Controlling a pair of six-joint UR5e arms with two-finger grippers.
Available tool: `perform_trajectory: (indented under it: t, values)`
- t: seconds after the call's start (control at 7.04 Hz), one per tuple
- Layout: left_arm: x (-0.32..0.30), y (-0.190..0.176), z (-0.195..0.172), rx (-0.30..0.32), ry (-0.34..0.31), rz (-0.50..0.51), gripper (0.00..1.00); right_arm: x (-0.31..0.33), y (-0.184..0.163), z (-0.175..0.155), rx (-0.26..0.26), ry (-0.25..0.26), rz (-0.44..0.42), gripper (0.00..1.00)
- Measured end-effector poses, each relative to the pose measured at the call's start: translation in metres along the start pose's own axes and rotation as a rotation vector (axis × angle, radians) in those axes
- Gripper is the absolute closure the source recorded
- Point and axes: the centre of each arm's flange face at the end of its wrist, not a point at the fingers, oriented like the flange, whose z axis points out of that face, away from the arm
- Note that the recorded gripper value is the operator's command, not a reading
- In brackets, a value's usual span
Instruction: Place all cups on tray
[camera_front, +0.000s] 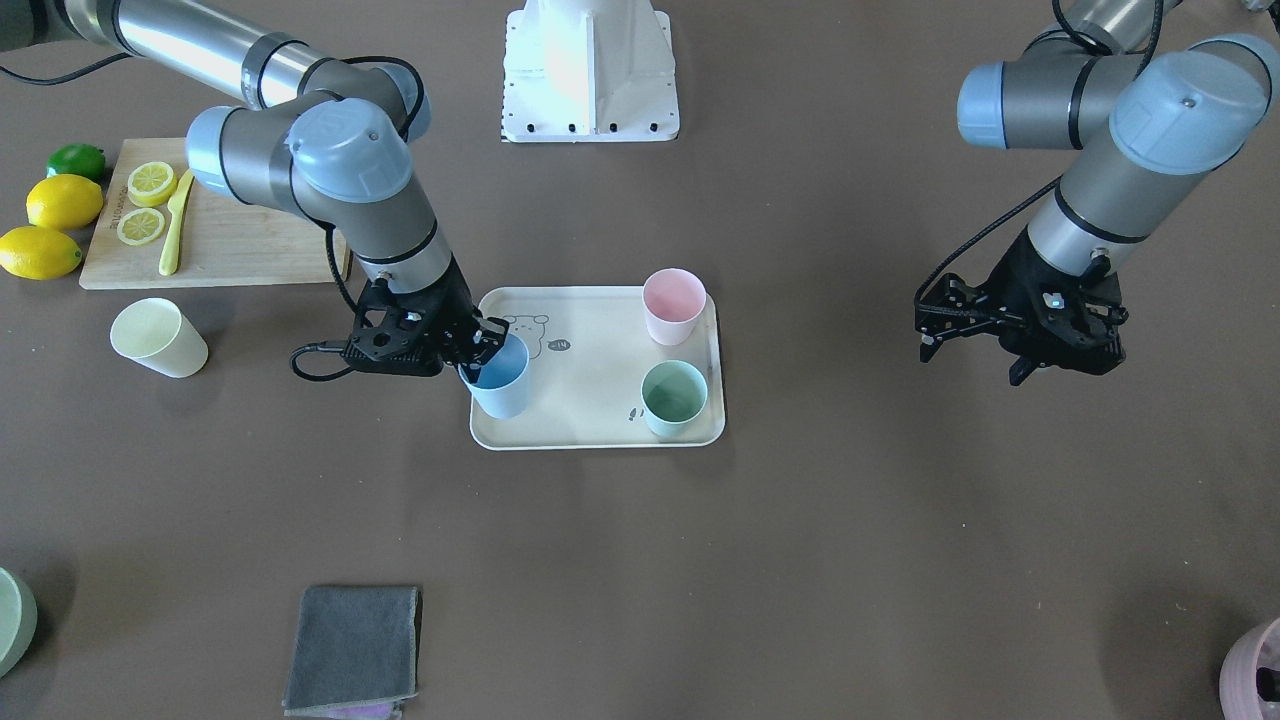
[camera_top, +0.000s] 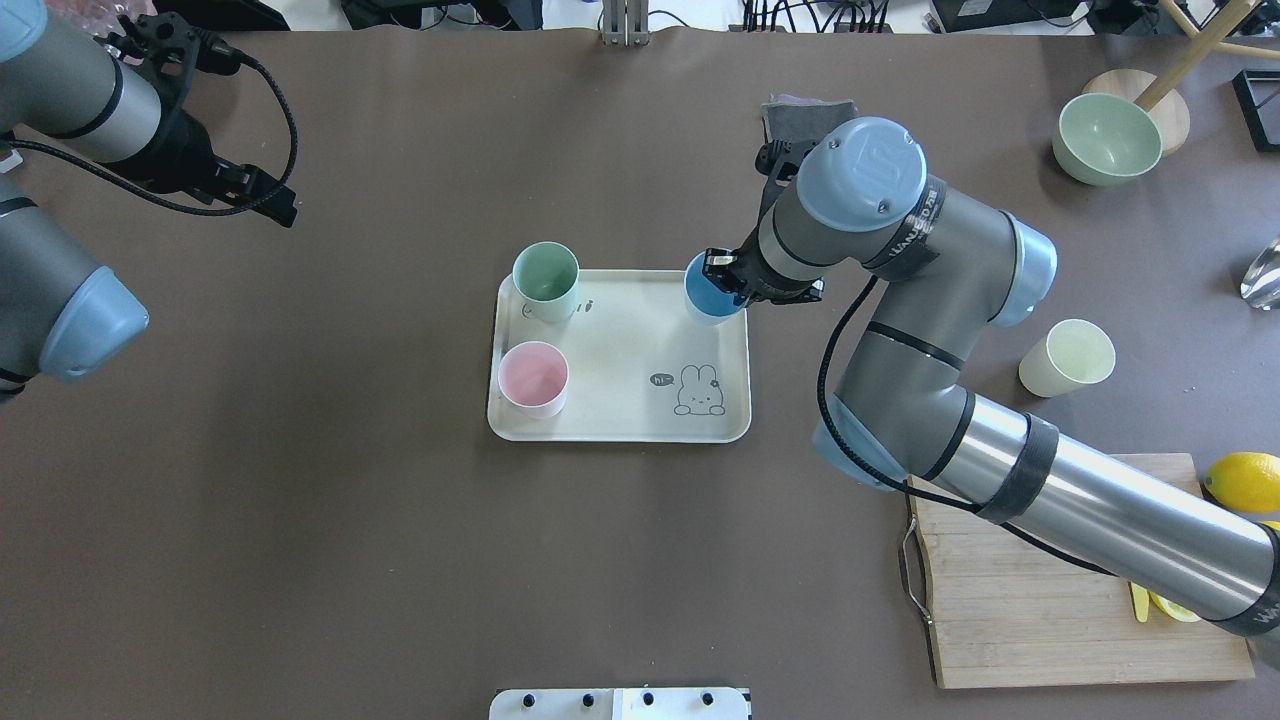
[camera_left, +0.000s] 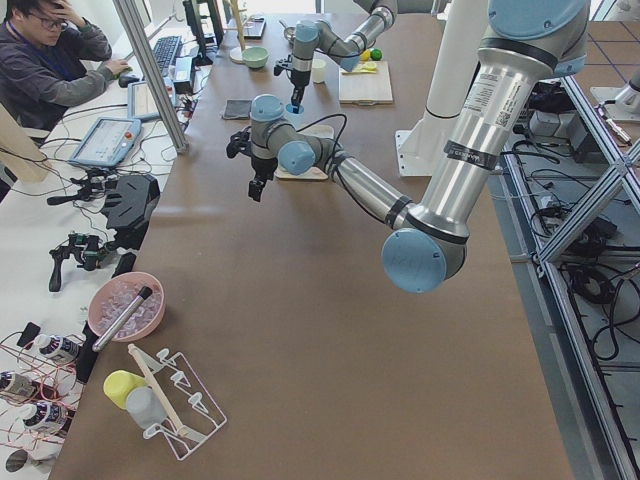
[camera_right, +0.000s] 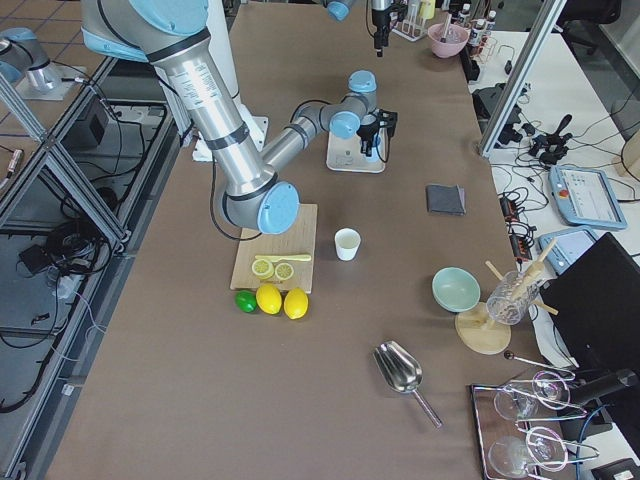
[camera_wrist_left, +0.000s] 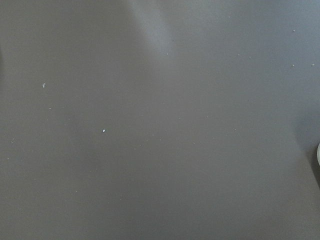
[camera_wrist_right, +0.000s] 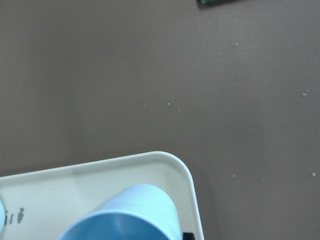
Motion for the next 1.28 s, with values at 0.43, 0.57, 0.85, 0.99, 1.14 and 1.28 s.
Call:
perform_trajectory:
  t: [0.43, 0.57, 0.85, 0.99, 1.14, 1.28]
  values:
    - [0.000, 0.001, 0.002, -0.001, 0.000, -0.003, 0.02, -0.013, -0.008, -0.009, 0.043, -0.004, -0.006, 0.01]
    - [0.000, 0.001, 0.002, -0.002, 0.000, -0.003, 0.02, -0.013, -0.012, -0.010, 0.071, -0.001, -0.008, 0.00]
    - [0.000, 0.001, 0.003, -0.003, 0.000, -0.003, 0.02, -0.013, -0.017, -0.016, 0.104, -0.003, -0.034, 0.00]
    - [0.000, 0.001, 0.003, -0.003, -0.001, -0.003, 0.02, -0.008, -0.023, -0.024, 0.107, -0.009, -0.053, 0.00]
    - [0.000, 0.001, 0.004, -0.003, -0.001, -0.003, 0.02, 0.014, -0.033, -0.036, 0.092, -0.013, -0.086, 0.00]
    - [0.000, 0.002, 0.004, -0.003, -0.002, -0.003, 0.02, 0.062, -0.041, -0.051, 0.067, -0.009, -0.142, 0.00]
